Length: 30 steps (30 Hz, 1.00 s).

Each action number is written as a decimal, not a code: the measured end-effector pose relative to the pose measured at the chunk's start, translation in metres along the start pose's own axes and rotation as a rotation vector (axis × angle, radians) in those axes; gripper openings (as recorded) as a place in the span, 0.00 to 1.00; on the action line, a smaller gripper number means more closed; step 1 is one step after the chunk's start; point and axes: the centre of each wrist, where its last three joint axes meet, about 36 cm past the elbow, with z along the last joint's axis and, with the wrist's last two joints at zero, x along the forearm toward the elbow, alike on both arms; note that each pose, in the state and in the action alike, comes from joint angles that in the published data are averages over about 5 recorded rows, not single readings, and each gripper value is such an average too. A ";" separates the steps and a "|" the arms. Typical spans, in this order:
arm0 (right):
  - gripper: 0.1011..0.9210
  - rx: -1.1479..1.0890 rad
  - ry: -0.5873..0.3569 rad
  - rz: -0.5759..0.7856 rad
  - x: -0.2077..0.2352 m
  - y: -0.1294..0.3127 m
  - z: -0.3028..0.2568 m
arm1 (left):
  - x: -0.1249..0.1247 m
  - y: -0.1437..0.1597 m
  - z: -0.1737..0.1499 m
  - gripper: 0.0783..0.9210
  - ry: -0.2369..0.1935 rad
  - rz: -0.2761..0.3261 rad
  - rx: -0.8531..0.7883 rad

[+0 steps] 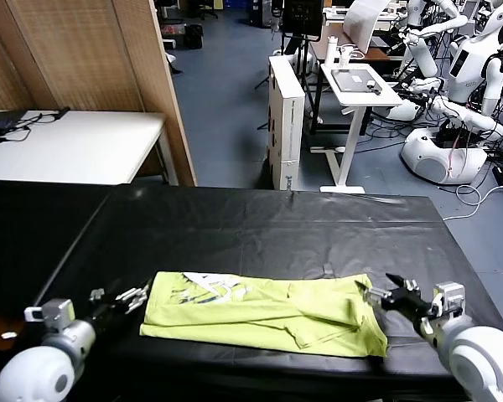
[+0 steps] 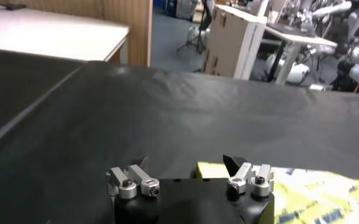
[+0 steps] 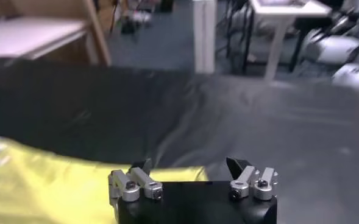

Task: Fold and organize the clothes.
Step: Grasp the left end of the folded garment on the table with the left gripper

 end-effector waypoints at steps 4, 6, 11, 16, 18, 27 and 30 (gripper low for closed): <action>0.98 -0.013 0.001 0.006 -0.013 0.001 0.004 | -0.015 -0.005 0.001 0.98 -0.001 0.018 0.003; 0.98 -0.017 0.006 0.006 -0.018 0.002 0.007 | -0.020 -0.006 0.002 0.98 0.001 0.021 0.006; 0.98 -0.025 0.027 0.004 -0.026 0.006 0.018 | -0.032 -0.005 0.009 0.98 0.014 0.017 0.013; 0.98 -0.031 0.041 0.001 -0.031 0.007 0.024 | -0.043 -0.004 0.015 0.98 0.034 0.014 0.020; 0.96 -0.032 0.047 -0.001 -0.033 0.007 0.026 | -0.045 -0.005 0.017 0.98 0.040 0.016 0.021; 0.52 -0.040 0.068 -0.014 -0.040 0.011 0.041 | -0.048 -0.005 0.028 0.97 0.065 0.012 0.024; 0.29 -0.043 0.070 -0.015 -0.042 0.011 0.042 | -0.048 -0.005 0.027 0.90 0.064 0.018 0.026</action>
